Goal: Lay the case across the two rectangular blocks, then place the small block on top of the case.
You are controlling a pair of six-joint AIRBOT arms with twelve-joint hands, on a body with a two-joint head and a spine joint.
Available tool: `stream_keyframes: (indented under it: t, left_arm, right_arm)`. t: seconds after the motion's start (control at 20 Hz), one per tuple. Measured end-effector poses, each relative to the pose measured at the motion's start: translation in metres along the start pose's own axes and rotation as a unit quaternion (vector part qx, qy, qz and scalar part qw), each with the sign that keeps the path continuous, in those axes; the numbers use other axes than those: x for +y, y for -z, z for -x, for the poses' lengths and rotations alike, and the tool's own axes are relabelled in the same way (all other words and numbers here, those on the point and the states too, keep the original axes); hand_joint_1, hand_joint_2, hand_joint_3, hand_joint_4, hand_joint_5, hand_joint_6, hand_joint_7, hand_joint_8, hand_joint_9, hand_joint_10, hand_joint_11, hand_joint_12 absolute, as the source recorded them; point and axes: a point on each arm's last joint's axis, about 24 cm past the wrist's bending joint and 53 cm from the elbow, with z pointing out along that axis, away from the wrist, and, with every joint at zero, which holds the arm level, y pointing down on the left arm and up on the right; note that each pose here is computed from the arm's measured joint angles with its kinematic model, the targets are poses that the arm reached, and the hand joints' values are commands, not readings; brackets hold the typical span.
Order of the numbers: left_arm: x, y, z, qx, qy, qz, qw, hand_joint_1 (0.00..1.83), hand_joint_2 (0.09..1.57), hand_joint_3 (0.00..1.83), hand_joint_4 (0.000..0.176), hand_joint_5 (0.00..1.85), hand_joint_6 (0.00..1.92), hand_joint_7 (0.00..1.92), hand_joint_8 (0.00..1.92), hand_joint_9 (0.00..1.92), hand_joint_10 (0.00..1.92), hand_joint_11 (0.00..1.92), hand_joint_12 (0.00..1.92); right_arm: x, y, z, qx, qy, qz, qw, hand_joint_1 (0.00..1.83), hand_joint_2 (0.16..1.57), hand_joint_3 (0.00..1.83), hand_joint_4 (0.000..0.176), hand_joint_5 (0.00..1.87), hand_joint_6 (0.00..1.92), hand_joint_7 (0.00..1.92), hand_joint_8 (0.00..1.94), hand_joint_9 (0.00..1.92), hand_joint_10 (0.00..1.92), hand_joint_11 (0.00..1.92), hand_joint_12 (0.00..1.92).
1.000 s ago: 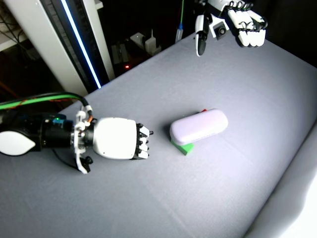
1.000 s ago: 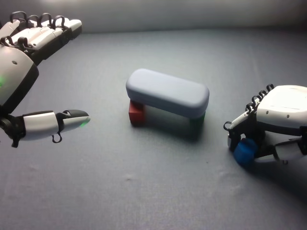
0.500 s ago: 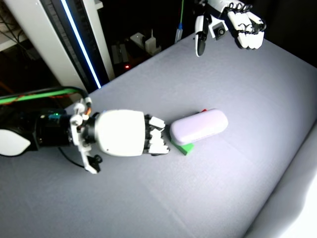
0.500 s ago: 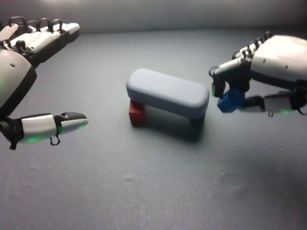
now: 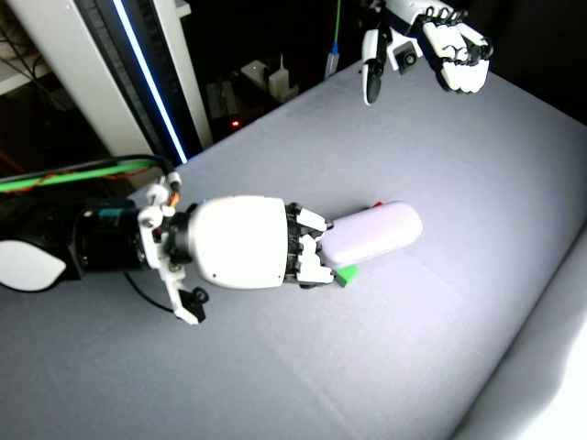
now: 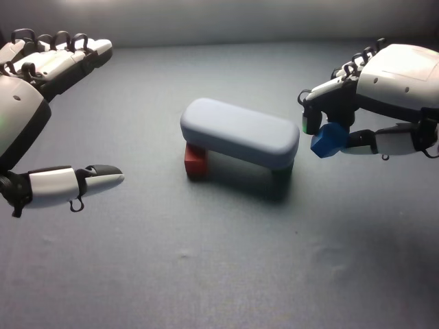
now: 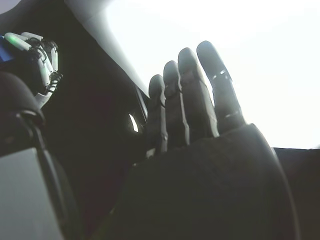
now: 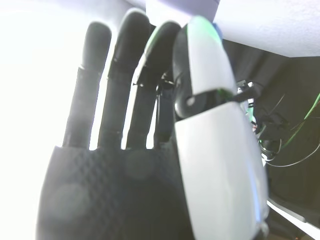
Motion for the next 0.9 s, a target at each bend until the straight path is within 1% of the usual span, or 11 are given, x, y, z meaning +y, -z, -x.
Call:
stream_keyframes:
  t: [0.1, 0.3, 0.35, 0.4, 0.45, 0.5, 0.55, 0.6, 0.65, 0.75, 0.9]
  left_arm:
    - [0.0, 0.0, 0.0, -0.001, 0.001, 0.0, 1.0, 0.94, 0.85, 0.0, 0.0, 0.28, 0.0, 0.3, 0.0, 0.32, 0.0, 0.0, 0.96]
    - [0.001, 0.001, -0.004, 0.002, 0.005, 0.002, 1.0, 0.95, 0.84, 0.0, 0.0, 0.27, 0.0, 0.3, 0.0, 0.32, 0.01, 0.0, 0.94]
    - [0.001, 0.001, -0.004, 0.002, 0.006, 0.003, 1.0, 0.96, 0.85, 0.0, 0.0, 0.27, 0.0, 0.29, 0.0, 0.31, 0.0, 0.0, 0.91]
    - [0.002, 0.001, -0.003, 0.001, 0.007, 0.003, 1.0, 0.97, 0.85, 0.0, 0.0, 0.27, 0.0, 0.28, 0.0, 0.3, 0.0, 0.0, 0.9]
    - [0.002, 0.001, -0.003, 0.001, 0.007, 0.003, 1.0, 0.96, 0.85, 0.0, 0.0, 0.26, 0.0, 0.28, 0.0, 0.3, 0.0, 0.0, 0.88]
    - [0.002, 0.002, -0.003, 0.001, 0.008, 0.003, 1.0, 0.95, 0.85, 0.0, 0.0, 0.26, 0.0, 0.28, 0.0, 0.29, 0.0, 0.0, 0.88]
    - [0.003, 0.003, -0.003, 0.001, 0.01, 0.004, 0.9999, 0.94, 0.85, 0.0, 0.0, 0.26, 0.0, 0.27, 0.0, 0.29, 0.0, 0.0, 0.88]
    - [0.004, 0.003, -0.003, 0.0, 0.009, 0.005, 0.9999, 0.94, 0.85, 0.0, 0.0, 0.25, 0.0, 0.27, 0.0, 0.28, 0.0, 0.0, 0.86]
    - [0.005, 0.003, -0.003, 0.001, 0.011, 0.007, 0.9999, 0.93, 0.86, 0.0, 0.0, 0.24, 0.0, 0.25, 0.0, 0.27, 0.0, 0.0, 0.83]
    - [0.003, 0.003, -0.003, 0.0, 0.013, 0.005, 0.9999, 0.93, 0.86, 0.0, 0.0, 0.24, 0.0, 0.23, 0.0, 0.24, 0.0, 0.0, 0.74]
    - [0.004, 0.003, -0.002, -0.002, 0.015, 0.005, 0.9999, 0.92, 0.85, 0.0, 0.0, 0.25, 0.0, 0.23, 0.0, 0.24, 0.0, 0.0, 0.73]
  right_arm:
    - [0.0, 0.0, 0.001, -0.001, -0.001, 0.0, 1.0, 1.22, 1.12, 0.0, 0.0, 0.89, 1.13, 1.04, 0.98, 0.83, 1.12, 0.6, 1.49]
    - [0.0, 0.0, 0.0, -0.001, -0.001, 0.0, 1.0, 1.38, 1.1, 0.0, 0.0, 0.83, 1.26, 1.1, 0.8, 0.99, 1.03, 0.67, 1.38]
    - [0.001, 0.0, 0.0, 0.0, -0.001, 0.0, 1.0, 1.27, 1.11, 0.0, 0.0, 0.85, 1.22, 1.12, 0.79, 0.99, 1.01, 0.76, 1.44]
    - [0.001, 0.001, -0.004, 0.002, -0.008, -0.001, 1.0, 1.24, 1.12, 0.0, 0.0, 0.85, 1.2, 1.09, 0.89, 0.94, 1.08, 0.7, 1.54]
    - [0.0, 0.002, -0.007, 0.004, -0.009, -0.001, 0.9999, 1.21, 1.15, 0.01, 0.0, 0.83, 1.18, 0.98, 1.13, 0.87, 1.27, 0.69, 1.67]
    - [-0.004, 0.006, -0.017, 0.016, -0.01, -0.005, 0.9998, 1.2, 1.17, 0.01, 0.0, 0.76, 1.29, 0.96, 1.15, 0.81, 1.29, 0.6, 1.67]
    - [-0.009, 0.01, -0.029, 0.029, -0.016, -0.014, 0.9994, 1.2, 1.18, 0.0, 0.0, 0.77, 1.32, 0.96, 1.09, 0.79, 1.17, 0.54, 1.62]
    - [-0.015, 0.014, -0.039, 0.044, -0.015, -0.023, 0.9986, 1.21, 1.16, 0.0, 0.0, 0.78, 1.33, 0.99, 1.02, 0.83, 1.12, 0.6, 1.57]
    - [-0.022, 0.019, -0.049, 0.056, -0.021, -0.034, 0.9976, 1.22, 1.14, 0.0, 0.0, 0.83, 1.28, 1.05, 0.9, 0.89, 1.05, 0.65, 1.47]
    - [-0.032, 0.026, -0.06, 0.07, -0.029, -0.05, 0.9958, 1.24, 1.11, 0.0, 0.0, 0.89, 1.07, 1.07, 0.98, 0.92, 1.06, 0.65, 1.48]
    - [-0.039, 0.033, -0.074, 0.093, -0.03, -0.061, 0.9933, 1.25, 1.1, 0.0, 0.0, 0.9, 1.11, 1.13, 0.83, 0.99, 1.01, 0.73, 1.37]
